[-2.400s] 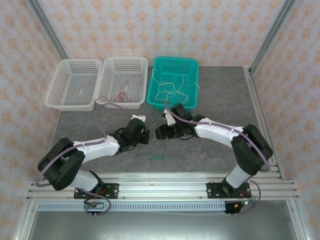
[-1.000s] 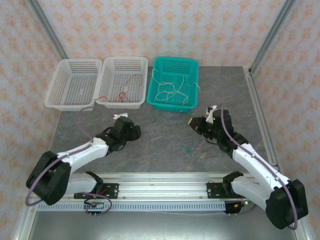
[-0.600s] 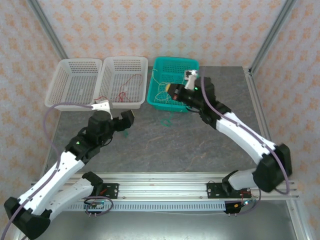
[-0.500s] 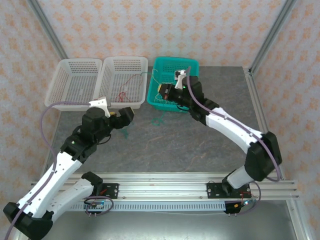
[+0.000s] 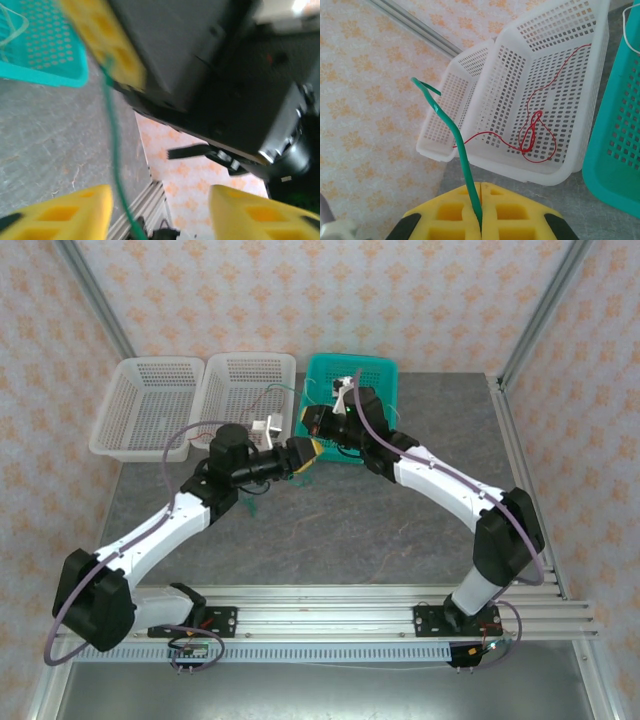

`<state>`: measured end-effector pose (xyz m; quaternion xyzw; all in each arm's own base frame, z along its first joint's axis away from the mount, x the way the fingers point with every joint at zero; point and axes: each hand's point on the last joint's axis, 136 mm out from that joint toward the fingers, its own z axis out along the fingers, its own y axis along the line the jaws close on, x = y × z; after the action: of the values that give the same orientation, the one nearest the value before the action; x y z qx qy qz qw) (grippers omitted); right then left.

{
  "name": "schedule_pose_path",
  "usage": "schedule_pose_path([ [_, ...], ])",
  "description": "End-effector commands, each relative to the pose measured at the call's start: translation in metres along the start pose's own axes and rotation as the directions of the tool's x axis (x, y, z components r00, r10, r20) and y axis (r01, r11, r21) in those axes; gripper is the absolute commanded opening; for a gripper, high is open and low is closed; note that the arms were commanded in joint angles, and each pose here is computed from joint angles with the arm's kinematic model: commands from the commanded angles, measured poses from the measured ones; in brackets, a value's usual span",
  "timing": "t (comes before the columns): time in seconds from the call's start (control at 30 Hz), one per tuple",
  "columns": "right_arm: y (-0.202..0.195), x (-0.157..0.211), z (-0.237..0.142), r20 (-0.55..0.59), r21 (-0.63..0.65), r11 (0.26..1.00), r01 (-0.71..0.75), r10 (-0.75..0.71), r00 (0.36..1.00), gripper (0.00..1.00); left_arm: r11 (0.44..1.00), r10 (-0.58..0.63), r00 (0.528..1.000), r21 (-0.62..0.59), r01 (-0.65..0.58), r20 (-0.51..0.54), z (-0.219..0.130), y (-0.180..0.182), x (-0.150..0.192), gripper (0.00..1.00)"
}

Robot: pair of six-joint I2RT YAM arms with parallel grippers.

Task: Untangle the cables

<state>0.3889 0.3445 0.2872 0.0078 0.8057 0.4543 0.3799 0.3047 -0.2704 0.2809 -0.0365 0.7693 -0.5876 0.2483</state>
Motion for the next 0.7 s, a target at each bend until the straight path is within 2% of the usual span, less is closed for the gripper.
schedule_pose_path([
  [0.0, 0.029, -0.023, -0.01, 0.06, -0.07, 0.998, -0.009, 0.013, 0.998, 0.0, 0.998, 0.044, 0.998, 0.053, -0.042, -0.041, 0.005, -0.019, 0.003, 0.23],
  [0.07, 0.031, -0.022, -0.012, 0.057, -0.073, 0.997, -0.007, 0.011, 0.998, 0.0, 0.998, 0.051, 0.999, 0.026, -0.051, -0.016, 0.004, -0.014, -0.001, 0.0],
  [0.17, 0.027, -0.022, -0.019, 0.07, -0.057, 0.998, 0.008, -0.004, 0.998, 0.0, 0.997, 0.073, 0.996, -0.032, -0.071, 0.047, -0.004, -0.007, -0.014, 0.0],
  [0.2, 0.028, -0.022, -0.025, 0.08, -0.055, 0.998, 0.031, -0.027, 0.996, 0.07, 0.994, 0.09, 0.993, -0.071, -0.085, 0.072, -0.01, -0.002, -0.02, 0.0],
  [0.23, 0.028, -0.023, -0.032, 0.094, -0.052, 0.997, 0.055, -0.05, 0.994, 0.26, 0.987, 0.119, 0.989, -0.118, -0.108, 0.088, -0.017, 0.001, -0.028, 0.0],
  [0.27, 0.025, -0.024, -0.042, 0.117, -0.033, 0.997, 0.075, -0.071, 0.991, 0.49, 0.971, 0.154, 0.982, -0.201, -0.131, 0.105, -0.027, 0.011, -0.038, 0.0],
  [0.3, 0.023, -0.027, -0.054, 0.148, -0.014, 0.996, 0.091, -0.088, 0.985, 0.64, 0.947, 0.181, 0.977, -0.29, -0.142, 0.115, -0.039, 0.023, -0.049, 0.0],
  [0.33, 0.02, -0.028, -0.065, 0.171, 0.003, 0.995, 0.103, -0.102, 0.98, 0.71, 0.929, 0.201, 0.97, -0.34, -0.145, 0.135, -0.05, 0.029, -0.062, 0.0],
  [0.4, 0.015, -0.029, -0.09, 0.216, 0.03, 0.992, 0.125, -0.129, 0.968, 0.76, 0.899, 0.215, 0.956, -0.422, -0.115, 0.198, -0.074, 0.044, -0.096, 0.0],
  [0.5, 0.002, -0.022, -0.116, 0.249, 0.067, 0.99, 0.128, -0.141, 0.958, 0.77, 0.857, 0.206, 0.929, -0.515, -0.019, 0.308, -0.111, 0.073, -0.15, 0.0],
  [0.63, -0.013, -0.007, -0.139, 0.247, 0.096, 0.988, 0.122, -0.142, 0.959, 0.77, 0.718, 0.225, 0.888, -0.684, 0.128, 0.402, -0.167, 0.128, -0.209, 0.0],
  [0.67, -0.016, -0.003, -0.143, 0.242, 0.103, 0.987, 0.122, -0.144, 0.959, 0.77, 0.665, 0.258, 0.878, -0.733, 0.142, 0.404, -0.184, 0.14, -0.224, 0.0],
])
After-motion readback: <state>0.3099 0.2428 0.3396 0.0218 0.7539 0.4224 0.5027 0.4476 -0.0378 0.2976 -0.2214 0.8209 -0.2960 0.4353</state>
